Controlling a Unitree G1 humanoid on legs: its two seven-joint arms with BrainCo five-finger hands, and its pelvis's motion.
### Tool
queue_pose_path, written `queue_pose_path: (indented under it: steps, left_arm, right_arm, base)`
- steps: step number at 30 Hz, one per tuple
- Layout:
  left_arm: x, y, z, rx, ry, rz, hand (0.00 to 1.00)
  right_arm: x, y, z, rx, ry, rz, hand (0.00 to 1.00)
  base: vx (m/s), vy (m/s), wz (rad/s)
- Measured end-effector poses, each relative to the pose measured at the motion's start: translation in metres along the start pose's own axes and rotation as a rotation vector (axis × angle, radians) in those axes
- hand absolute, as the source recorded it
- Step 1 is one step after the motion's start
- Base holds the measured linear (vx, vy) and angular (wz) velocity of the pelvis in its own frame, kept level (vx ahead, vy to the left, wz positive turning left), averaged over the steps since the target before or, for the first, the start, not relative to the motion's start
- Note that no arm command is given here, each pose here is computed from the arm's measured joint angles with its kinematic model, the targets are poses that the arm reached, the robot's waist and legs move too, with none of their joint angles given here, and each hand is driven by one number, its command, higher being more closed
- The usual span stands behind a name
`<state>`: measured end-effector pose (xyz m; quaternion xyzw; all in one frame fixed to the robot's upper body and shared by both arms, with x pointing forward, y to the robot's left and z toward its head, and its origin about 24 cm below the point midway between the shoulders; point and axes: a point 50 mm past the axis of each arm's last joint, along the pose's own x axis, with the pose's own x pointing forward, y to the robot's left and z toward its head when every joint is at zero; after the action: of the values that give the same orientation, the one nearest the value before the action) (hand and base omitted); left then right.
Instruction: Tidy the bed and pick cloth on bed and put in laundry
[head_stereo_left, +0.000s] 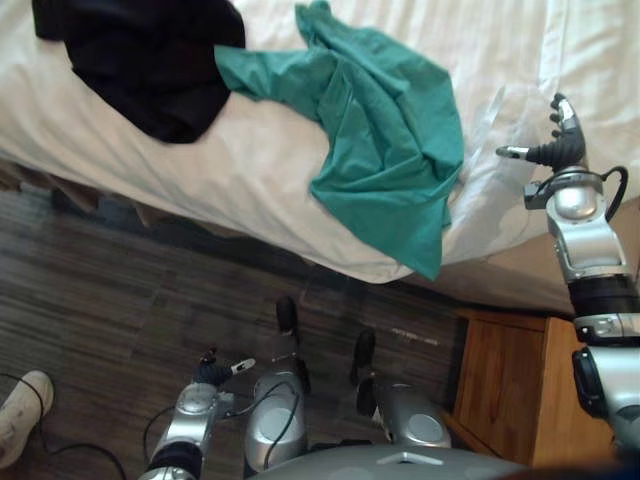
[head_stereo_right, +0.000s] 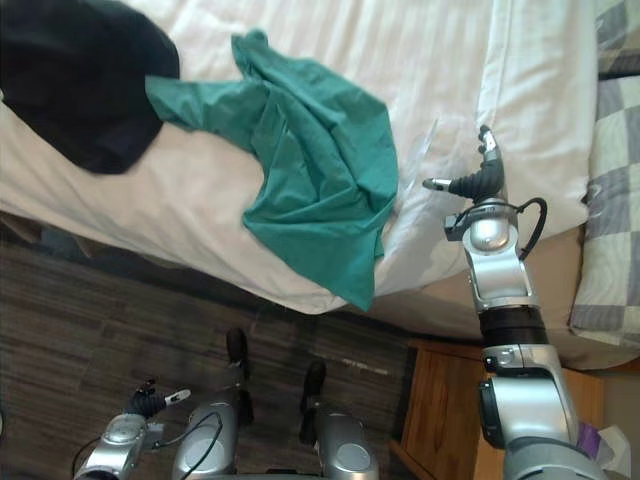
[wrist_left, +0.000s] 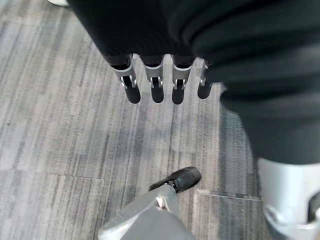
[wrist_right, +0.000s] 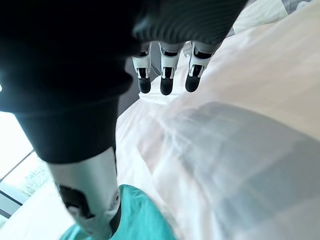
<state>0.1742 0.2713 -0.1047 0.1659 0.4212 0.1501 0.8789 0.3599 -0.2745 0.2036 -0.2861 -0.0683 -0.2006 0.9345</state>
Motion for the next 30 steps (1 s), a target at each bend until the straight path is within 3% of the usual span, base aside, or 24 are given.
queue_pose_path:
  steps: [4,5,10,15,23,30]
  left_arm:
    - [0.003,-0.010,0.022,0.020,-0.064,-0.027,0.00]
    - [0.003,-0.012,0.027,0.021,-0.083,-0.032,0.00]
    - [0.005,-0.016,0.049,-0.016,-0.166,-0.025,0.00]
    - [0.005,-0.027,0.067,-0.077,-0.219,-0.054,0.00]
    - [-0.004,-0.059,0.087,-0.137,-0.267,-0.163,0.00]
    - [-0.009,-0.069,0.091,-0.176,-0.253,-0.210,0.00]
  right_arm:
    - [0.017,-0.011,0.005,-0.207,0.044,0.022,0.00]
    - [0.021,-0.016,0.010,-0.236,0.046,0.015,1.00]
    - [0.036,-0.037,0.030,-0.343,0.066,-0.011,1.00]
    - [0.039,-0.046,0.046,-0.339,0.019,-0.062,1.00]
    - [0.021,-0.026,0.052,-0.068,-0.118,-0.114,1.00]
    - [-0.028,-0.004,-0.016,0.249,-0.024,-0.173,1.00]
  base:
    - [-0.07,0.017,0.02]
    - [-0.03,0.030,0.00]
    - [-0.01,0.049,0.00]
    - [0.02,0.047,-0.09]
    - [0.06,0.021,-0.19]
    - [0.05,-0.026,-0.09]
